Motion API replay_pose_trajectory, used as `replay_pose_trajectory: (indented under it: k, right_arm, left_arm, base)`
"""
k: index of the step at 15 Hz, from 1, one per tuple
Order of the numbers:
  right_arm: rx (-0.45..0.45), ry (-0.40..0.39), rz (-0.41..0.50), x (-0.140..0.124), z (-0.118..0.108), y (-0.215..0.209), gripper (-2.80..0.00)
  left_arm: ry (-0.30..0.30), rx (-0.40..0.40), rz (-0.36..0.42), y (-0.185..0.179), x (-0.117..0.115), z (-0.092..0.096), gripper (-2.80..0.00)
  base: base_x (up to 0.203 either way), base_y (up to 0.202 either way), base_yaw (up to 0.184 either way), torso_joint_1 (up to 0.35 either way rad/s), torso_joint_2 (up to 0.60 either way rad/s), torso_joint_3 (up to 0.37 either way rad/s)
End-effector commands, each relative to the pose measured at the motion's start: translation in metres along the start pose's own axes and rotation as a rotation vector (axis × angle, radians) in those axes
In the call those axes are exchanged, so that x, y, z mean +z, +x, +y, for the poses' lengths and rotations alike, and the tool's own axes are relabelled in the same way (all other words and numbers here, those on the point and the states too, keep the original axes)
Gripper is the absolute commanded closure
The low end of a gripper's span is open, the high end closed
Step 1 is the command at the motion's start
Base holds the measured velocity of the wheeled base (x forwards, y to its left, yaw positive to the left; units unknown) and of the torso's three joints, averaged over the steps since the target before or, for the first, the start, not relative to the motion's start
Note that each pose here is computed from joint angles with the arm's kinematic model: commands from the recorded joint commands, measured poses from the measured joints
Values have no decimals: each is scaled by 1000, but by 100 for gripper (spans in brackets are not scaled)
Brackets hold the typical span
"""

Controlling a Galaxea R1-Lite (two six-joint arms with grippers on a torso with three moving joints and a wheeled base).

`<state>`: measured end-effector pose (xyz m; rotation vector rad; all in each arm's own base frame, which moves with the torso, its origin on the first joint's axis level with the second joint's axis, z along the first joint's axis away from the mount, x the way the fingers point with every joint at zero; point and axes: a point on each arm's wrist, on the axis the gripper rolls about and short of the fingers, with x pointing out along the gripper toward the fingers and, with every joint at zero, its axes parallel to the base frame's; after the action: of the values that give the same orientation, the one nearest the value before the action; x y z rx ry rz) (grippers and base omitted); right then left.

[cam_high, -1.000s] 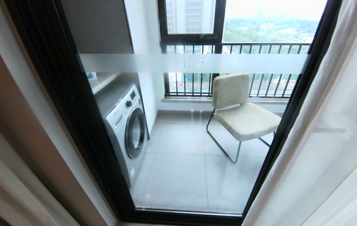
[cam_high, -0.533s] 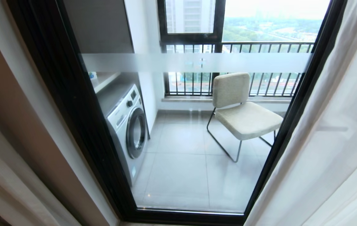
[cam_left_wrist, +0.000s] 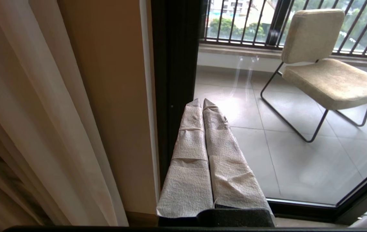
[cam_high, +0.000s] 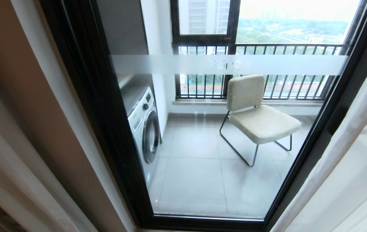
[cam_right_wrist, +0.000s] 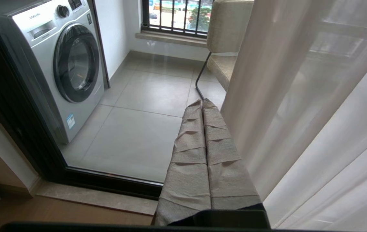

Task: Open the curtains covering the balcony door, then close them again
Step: Close the inner curtains on both sides

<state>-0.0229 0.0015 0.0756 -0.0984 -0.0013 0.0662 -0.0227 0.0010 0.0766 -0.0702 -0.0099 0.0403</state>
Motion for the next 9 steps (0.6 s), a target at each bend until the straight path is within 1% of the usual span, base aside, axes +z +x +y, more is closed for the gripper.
replay_pose_trajectory:
  k: [1,7,9]
  right_arm:
    - [1,-1,0,0,0,0,0]
    - [0,-1,0,0,0,0,0]
    - [0,-1,0,0,0,0,0]
  left_arm:
    - [-1,1,-1,0,0,0,0]
    - [-1,1,-1,0,0,0,0]
    - [-1,1,-1,0,0,0,0]
  base:
    - [0,189,0,1,2,6]
    - [0,190,1,0,4,2]
    - [0,139,0,3,0,2]
